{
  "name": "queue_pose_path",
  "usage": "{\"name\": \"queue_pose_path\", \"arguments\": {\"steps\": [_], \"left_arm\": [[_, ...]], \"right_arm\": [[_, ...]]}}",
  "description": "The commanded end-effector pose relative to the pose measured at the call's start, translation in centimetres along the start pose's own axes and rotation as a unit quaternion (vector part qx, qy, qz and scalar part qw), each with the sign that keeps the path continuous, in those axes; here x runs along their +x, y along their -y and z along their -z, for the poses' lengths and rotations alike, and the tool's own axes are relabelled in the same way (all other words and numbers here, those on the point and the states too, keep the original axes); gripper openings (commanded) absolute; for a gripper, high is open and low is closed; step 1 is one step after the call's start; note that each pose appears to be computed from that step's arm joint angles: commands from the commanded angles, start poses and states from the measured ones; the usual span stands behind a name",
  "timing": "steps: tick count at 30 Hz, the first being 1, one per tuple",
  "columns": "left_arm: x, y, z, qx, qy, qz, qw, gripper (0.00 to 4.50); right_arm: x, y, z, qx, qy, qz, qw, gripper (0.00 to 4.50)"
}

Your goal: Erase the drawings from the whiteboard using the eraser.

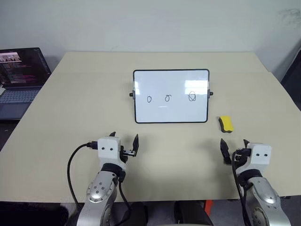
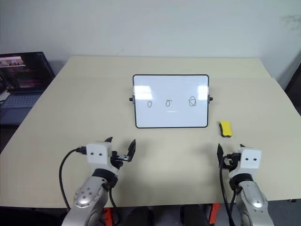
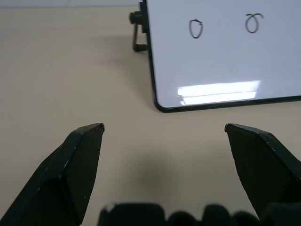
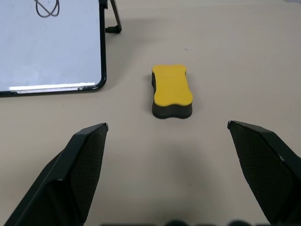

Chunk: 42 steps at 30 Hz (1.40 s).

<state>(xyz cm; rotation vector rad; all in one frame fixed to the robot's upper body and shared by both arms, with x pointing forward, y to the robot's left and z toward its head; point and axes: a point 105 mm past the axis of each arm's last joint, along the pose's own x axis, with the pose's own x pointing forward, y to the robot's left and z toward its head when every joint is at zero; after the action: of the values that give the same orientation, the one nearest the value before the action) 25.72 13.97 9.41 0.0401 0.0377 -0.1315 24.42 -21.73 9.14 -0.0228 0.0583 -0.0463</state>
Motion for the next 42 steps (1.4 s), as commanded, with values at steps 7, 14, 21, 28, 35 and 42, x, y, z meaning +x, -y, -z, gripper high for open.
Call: {"name": "queue_pose_path", "arguments": {"steps": [7, 14, 21, 28, 35, 42], "left_arm": [[0.4, 0.0, -1.7, 0.018, 0.040, 0.000, 0.999, 4.50], [0.7, -1.0, -1.9, 0.028, 0.046, 0.003, 0.999, 4.50], [1.1, -0.5, -4.2, 0.009, 0.077, 0.083, 0.994, 4.50], [2.5, -1.6, -8.3, 0.013, 0.095, 0.157, 0.983, 4.50], [2.9, -1.0, -9.9, 0.065, 0.051, 0.269, 0.960, 4.50], [2.5, -1.4, -9.6, 0.129, 0.004, 0.315, 0.940, 4.50]], "right_arm": [[0.0, 0.5, -0.9, -0.001, 0.011, 0.011, 1.000, 4.46], [0.1, -0.5, -0.2, -0.001, 0.007, 0.008, 1.000, 4.46], [-0.1, -0.5, 0.0, 0.013, 0.002, 0.005, 1.000, 4.46], [0.8, -0.8, 0.0, 0.020, 0.000, -0.006, 1.000, 4.46], [2.0, -0.8, -0.4, 0.022, -0.008, -0.003, 1.000, 4.46], [3.1, -1.2, -1.4, 0.015, 0.004, 0.000, 1.000, 4.46]]}}
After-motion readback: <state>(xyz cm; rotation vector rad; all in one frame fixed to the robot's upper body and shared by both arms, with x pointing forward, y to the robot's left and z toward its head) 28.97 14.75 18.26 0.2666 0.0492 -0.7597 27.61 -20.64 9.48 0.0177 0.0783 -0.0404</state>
